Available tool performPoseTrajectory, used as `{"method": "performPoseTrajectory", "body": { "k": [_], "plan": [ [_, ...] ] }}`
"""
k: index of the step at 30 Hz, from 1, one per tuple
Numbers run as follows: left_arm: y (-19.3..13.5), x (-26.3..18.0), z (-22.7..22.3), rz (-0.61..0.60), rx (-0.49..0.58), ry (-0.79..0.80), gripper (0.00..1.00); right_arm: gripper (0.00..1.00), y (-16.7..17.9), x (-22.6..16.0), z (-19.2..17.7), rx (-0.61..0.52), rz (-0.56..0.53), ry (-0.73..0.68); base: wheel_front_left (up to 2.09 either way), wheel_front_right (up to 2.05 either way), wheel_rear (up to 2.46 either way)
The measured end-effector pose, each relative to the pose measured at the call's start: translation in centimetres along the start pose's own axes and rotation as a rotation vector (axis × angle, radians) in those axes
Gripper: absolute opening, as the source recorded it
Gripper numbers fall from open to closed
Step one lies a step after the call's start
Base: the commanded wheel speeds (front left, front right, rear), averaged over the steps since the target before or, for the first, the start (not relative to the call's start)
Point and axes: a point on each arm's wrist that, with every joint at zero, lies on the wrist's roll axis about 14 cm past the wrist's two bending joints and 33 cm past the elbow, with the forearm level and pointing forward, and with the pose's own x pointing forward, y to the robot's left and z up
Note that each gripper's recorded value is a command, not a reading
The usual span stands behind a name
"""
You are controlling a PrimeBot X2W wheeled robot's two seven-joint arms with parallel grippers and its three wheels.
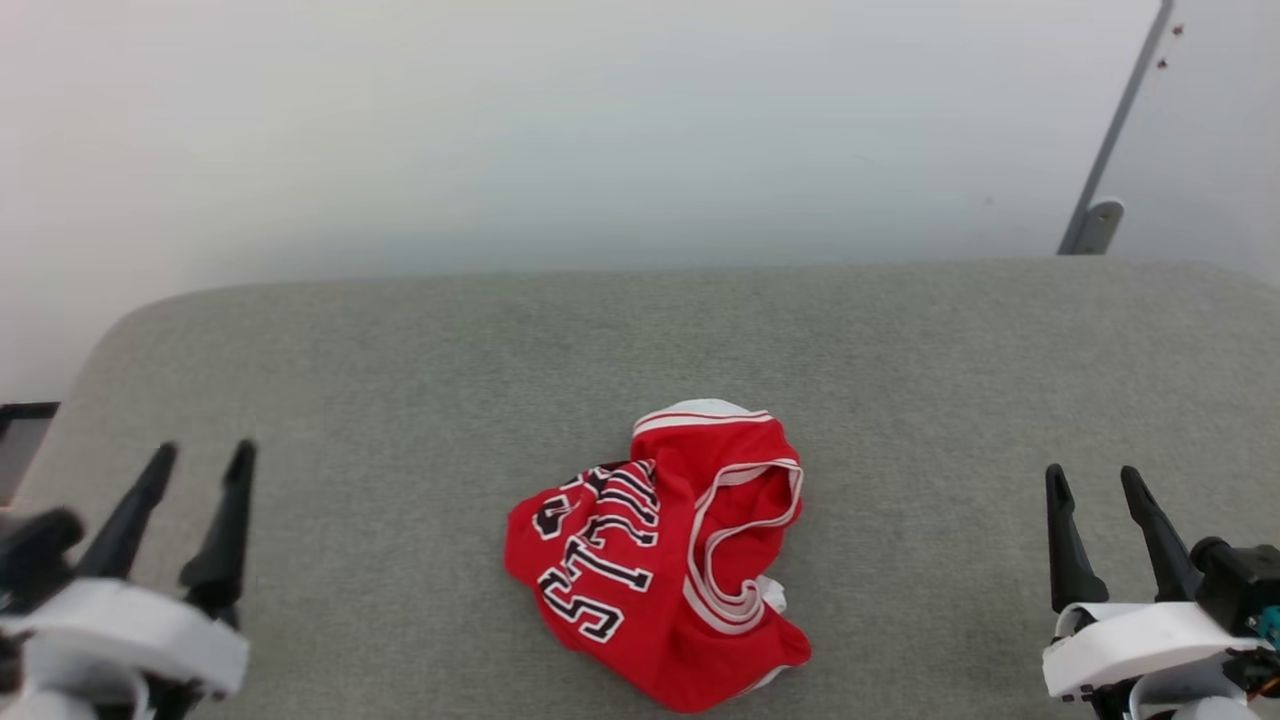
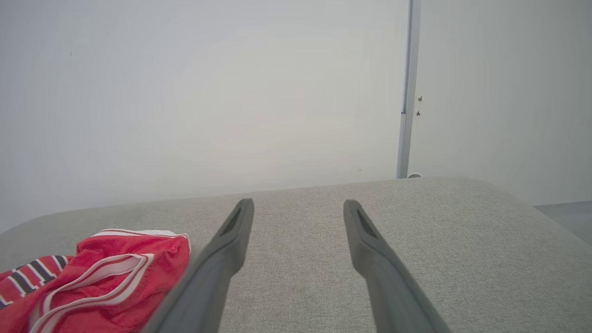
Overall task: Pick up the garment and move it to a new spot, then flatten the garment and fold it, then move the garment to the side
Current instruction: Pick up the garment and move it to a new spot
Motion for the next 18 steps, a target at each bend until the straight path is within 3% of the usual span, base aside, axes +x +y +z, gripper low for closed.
{"method": "performPoseTrajectory", "body": {
  "k": [6,18],
  "plan": [
    [3.1,-2.7,0.1,0.096,-0.025,-0.035,1.00,1.00,0.5,0.1,0.1,0.002,0.015,-0.003,0.00,0.00,0.00],
    [4.1,-6.3,-1.7,0.124,-0.037,-0.031,1.00,1.00,1.1,-0.5,-0.5,0.009,0.028,0.013,0.00,0.00,0.00]
  ]
}}
